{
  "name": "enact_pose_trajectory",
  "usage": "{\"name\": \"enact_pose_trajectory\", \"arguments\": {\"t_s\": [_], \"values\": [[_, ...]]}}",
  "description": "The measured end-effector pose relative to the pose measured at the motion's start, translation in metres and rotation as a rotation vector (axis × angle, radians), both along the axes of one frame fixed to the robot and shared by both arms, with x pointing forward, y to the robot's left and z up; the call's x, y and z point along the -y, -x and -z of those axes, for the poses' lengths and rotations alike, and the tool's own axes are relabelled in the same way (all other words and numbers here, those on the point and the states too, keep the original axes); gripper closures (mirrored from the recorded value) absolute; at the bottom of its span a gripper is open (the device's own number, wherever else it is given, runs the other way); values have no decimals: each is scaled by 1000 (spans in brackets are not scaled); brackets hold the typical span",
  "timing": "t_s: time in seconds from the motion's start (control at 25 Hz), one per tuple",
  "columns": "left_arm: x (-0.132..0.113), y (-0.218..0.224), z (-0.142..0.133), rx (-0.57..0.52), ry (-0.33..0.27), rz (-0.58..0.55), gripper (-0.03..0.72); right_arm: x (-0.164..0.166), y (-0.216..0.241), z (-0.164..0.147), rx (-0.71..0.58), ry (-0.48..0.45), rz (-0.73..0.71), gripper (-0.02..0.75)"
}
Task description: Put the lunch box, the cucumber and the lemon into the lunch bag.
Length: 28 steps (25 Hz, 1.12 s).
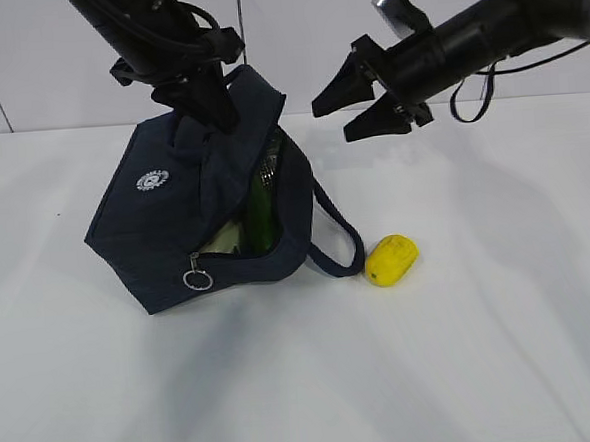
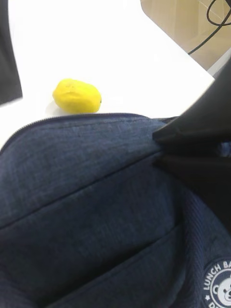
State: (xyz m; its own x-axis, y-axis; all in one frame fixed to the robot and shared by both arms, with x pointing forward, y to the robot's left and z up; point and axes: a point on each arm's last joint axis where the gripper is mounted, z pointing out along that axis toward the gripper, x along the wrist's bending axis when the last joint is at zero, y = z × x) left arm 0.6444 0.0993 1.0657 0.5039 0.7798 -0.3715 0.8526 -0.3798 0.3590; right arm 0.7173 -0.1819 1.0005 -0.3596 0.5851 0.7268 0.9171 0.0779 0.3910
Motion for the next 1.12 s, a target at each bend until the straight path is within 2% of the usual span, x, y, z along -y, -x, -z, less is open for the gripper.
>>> {"name": "enact_pose_trajectory", "arguments": {"t_s": [0.12,0.2,0.36,0.72,1.12], "values": [[0,0,0,1,-2,0,683,12,9,-10,-34,194,28,196],[0,0,0,1,-2,0,683,18,12,-13,-71,283,70,196],[0,0,0,1,-2,0,683,18,16,-13,-104,388,109,196],[-1,-1,1,7,-18,0,683,-17,38,6,-127,561,9,196],[-2,-1,1,10,-24,0,683,-10,68,44,-285,636,-36,196]]}}
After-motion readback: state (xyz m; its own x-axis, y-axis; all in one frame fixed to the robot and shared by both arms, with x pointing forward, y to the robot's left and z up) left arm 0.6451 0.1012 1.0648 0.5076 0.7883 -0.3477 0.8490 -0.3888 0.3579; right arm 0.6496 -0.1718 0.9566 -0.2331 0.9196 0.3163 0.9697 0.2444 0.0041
